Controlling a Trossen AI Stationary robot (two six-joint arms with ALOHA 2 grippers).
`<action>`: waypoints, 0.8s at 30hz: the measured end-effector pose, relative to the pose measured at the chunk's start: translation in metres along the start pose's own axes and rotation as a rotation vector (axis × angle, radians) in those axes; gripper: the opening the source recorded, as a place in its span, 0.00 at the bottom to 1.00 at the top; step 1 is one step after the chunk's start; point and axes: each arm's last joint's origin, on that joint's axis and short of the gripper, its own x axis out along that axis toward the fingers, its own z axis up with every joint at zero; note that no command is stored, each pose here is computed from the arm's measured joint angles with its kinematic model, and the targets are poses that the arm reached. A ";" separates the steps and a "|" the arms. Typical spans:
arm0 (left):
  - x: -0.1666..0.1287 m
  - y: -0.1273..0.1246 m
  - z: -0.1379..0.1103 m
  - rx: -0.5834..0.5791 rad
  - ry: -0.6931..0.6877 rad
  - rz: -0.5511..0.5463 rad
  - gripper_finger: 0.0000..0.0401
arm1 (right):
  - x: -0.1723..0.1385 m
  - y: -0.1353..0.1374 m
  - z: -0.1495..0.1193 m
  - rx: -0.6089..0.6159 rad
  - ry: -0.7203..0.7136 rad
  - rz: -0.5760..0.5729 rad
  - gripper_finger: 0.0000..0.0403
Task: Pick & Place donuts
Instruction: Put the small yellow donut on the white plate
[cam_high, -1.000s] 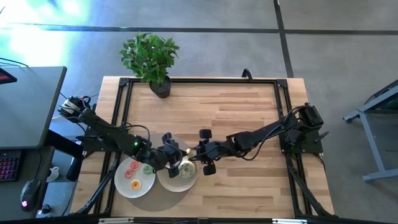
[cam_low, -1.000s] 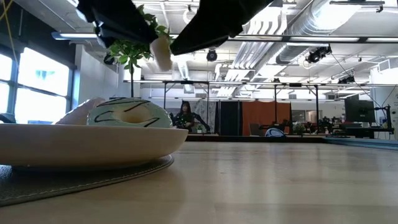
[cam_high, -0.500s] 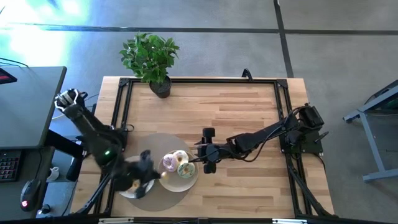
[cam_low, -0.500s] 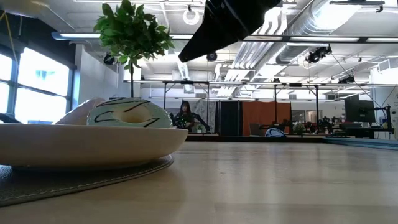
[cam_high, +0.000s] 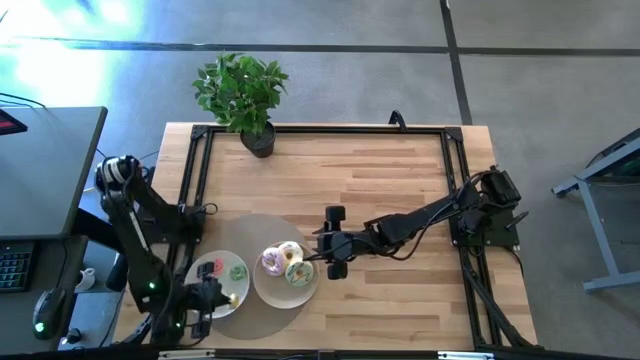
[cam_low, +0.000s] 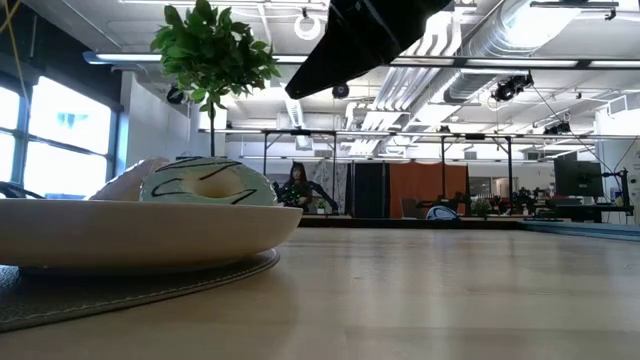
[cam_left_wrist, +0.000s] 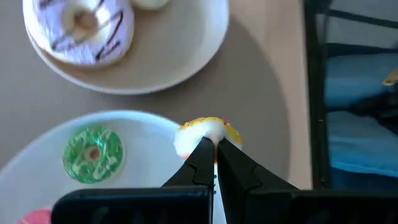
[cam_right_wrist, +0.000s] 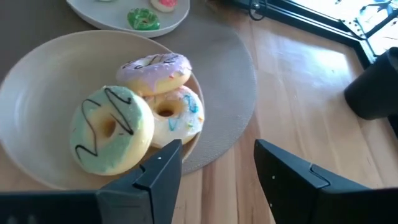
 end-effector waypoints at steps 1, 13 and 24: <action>0.004 -0.001 -0.003 -0.009 0.015 0.010 0.00 | 0.000 0.000 0.000 0.000 -0.001 0.010 0.49; 0.023 0.000 -0.014 0.051 -0.048 0.142 0.00 | 0.000 0.001 0.000 -0.007 -0.003 0.034 0.49; 0.031 0.001 -0.023 -0.053 0.028 0.184 0.00 | 0.000 0.001 0.000 -0.007 -0.003 0.038 0.49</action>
